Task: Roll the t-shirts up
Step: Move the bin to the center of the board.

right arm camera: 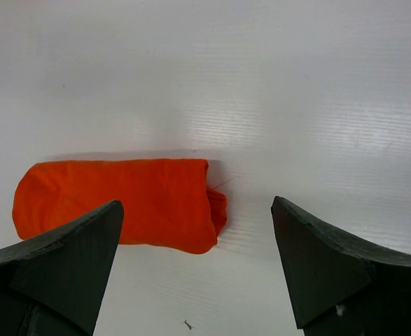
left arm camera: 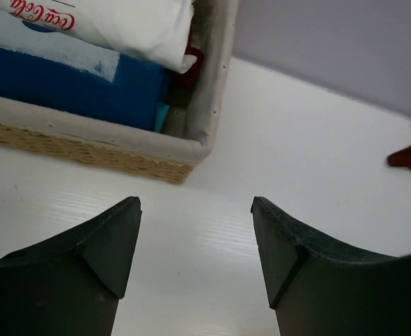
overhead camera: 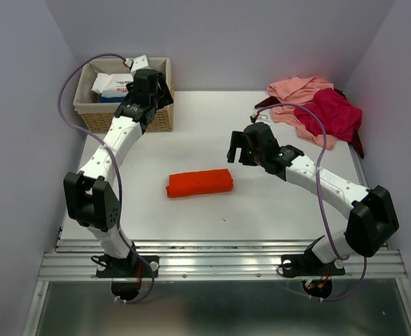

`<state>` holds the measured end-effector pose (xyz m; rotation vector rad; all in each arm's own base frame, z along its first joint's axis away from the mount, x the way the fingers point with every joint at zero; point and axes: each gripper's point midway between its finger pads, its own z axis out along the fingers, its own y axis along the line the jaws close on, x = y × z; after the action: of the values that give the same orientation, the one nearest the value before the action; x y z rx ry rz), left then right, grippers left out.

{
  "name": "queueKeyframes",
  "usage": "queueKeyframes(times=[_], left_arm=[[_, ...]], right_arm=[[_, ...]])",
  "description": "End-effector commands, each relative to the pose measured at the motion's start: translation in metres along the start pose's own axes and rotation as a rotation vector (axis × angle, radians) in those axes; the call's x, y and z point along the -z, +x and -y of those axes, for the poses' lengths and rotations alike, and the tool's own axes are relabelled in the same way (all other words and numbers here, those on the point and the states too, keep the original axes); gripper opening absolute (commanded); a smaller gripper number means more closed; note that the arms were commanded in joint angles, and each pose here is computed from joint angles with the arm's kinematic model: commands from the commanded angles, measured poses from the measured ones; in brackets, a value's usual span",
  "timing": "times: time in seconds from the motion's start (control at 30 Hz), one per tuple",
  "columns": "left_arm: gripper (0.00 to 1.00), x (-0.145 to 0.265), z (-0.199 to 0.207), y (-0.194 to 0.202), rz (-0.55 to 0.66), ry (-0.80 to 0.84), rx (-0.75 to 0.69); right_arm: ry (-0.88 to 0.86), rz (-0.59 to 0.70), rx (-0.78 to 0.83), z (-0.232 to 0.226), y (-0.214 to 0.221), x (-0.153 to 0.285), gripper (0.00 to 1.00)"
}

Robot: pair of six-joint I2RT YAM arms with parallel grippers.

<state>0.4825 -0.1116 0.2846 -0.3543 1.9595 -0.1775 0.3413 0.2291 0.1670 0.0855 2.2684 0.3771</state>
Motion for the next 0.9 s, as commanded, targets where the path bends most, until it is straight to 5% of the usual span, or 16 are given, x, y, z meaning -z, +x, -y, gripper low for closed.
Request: queueKeyframes(times=[0.0,0.43,0.87], left_arm=[[0.75,-0.014,-0.001,-0.036,0.08,-0.037,-0.107],[0.75,-0.112,0.017,-0.005,-0.049,0.047,-0.212],[0.64,-0.067,0.1,0.044,-0.207,0.385,-0.179]], right_arm=[[-0.008,0.027,-0.002,-0.004,-0.01,0.006,0.93],[-0.021,-0.014,-0.013,-0.003,0.004,0.004,0.93],[-0.01,-0.014,-0.033,0.0,0.007,0.005,0.93]])
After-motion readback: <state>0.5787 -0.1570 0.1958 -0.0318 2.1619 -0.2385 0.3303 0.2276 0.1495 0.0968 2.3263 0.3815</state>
